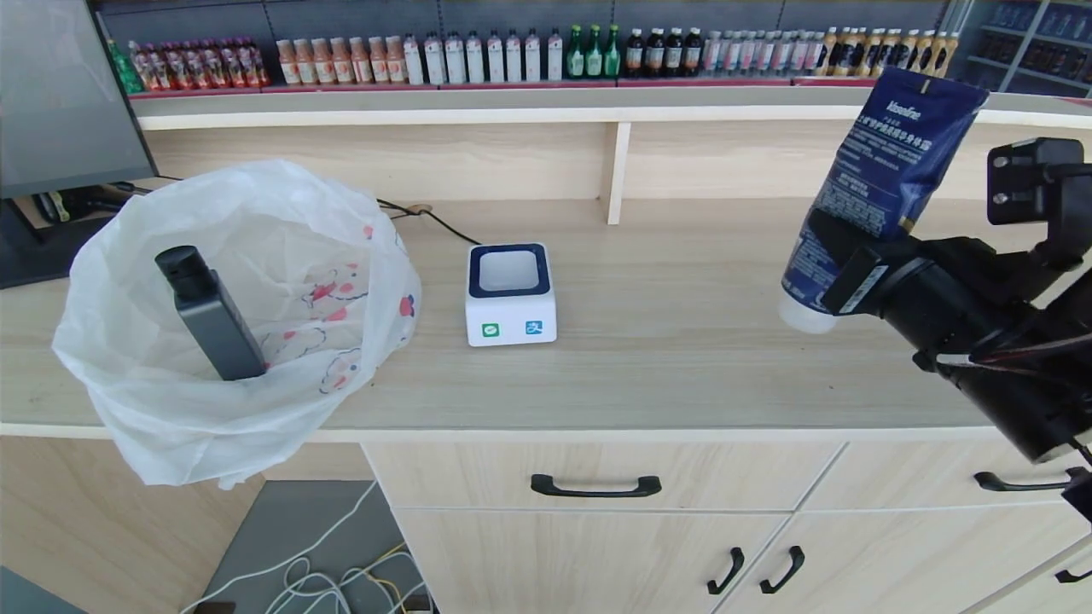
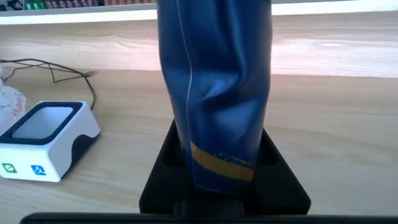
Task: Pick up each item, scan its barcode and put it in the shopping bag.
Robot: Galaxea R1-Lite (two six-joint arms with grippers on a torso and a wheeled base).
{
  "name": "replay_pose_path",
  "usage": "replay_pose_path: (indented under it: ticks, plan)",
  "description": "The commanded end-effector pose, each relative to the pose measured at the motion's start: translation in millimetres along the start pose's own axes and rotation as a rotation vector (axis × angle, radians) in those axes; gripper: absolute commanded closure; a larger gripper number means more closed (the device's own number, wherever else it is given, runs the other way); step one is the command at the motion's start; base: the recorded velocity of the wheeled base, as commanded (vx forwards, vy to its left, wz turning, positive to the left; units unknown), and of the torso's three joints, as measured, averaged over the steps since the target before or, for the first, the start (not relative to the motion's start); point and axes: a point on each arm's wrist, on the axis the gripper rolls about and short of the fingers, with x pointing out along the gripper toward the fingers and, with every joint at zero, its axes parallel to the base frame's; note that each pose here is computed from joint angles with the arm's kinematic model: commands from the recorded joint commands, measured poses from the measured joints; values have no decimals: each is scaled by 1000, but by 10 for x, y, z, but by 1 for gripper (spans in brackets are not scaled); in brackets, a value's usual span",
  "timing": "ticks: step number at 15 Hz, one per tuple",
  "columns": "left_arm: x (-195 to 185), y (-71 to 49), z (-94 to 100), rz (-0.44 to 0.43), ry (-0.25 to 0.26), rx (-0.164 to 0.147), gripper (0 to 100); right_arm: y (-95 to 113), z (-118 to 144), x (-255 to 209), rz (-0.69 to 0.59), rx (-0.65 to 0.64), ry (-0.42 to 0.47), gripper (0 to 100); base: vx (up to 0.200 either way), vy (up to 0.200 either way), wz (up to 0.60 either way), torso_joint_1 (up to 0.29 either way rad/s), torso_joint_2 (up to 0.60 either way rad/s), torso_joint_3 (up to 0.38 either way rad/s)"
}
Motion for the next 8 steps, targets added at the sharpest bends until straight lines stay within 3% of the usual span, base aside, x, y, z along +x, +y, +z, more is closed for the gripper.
replay_pose_path:
  ticks: [1, 8]
  plan:
    - [0, 0, 0, 0, 0, 0, 0, -88, 27, -330, 71, 4, 11, 100, 0, 0, 0, 0, 0, 0]
    - [0, 0, 0, 0, 0, 0, 0, -57, -16, -352, 321, 200, 51, 100, 0, 0, 0, 0, 0, 0]
